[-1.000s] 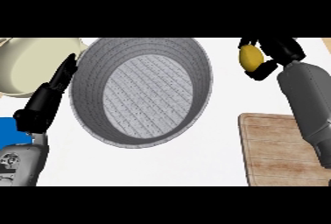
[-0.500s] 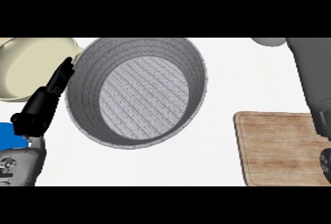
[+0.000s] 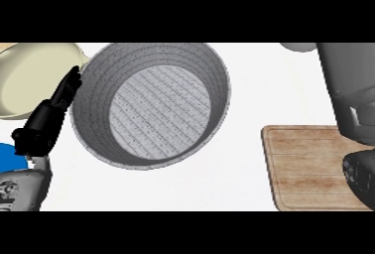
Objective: Pick the lemon from the cutting board and place it in the basket
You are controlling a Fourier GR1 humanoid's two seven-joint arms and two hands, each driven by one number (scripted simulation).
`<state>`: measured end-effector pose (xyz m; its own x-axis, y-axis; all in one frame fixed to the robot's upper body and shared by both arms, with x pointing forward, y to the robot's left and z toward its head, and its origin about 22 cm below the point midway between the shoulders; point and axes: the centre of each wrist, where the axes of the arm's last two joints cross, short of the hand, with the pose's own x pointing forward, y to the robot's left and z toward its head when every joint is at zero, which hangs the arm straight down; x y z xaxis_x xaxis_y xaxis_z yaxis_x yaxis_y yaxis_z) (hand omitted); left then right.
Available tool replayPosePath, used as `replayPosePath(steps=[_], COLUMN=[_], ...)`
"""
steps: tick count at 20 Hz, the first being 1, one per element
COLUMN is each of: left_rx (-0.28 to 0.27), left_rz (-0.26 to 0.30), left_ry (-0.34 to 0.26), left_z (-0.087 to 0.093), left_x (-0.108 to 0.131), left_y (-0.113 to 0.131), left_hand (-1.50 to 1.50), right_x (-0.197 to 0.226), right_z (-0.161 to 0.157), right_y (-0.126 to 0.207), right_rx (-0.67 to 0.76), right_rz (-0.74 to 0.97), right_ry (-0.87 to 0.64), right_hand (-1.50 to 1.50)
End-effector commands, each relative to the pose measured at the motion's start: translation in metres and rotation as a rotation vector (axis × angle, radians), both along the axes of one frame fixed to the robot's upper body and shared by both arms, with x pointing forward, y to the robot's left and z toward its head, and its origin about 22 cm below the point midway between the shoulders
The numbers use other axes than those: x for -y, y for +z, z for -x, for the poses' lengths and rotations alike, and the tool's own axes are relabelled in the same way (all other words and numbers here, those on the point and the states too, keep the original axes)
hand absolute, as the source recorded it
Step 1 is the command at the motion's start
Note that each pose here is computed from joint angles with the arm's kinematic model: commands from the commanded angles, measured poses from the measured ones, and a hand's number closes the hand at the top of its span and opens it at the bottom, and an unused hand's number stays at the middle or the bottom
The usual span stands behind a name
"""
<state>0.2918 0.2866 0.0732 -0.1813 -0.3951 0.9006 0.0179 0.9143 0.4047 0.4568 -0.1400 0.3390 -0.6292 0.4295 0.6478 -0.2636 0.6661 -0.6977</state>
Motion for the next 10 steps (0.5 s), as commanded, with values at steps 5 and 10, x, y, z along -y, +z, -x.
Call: replayPosePath(steps=[5,10], left_rx=[0.008,0.012], left_rz=[-0.009,-0.004], left_ry=[-0.003,0.003], left_z=[0.003,-0.002], left_x=[-0.012,-0.007], left_y=[-0.002,0.01], left_hand=[0.0,0.0], right_x=[-0.08,-0.12], right_z=[0.022,0.032], right_y=[0.027,0.009], right_rx=[-0.081,-0.156], right_rz=[0.07,0.169], right_ry=[0.031,0.068], right_hand=[1.5,1.5])
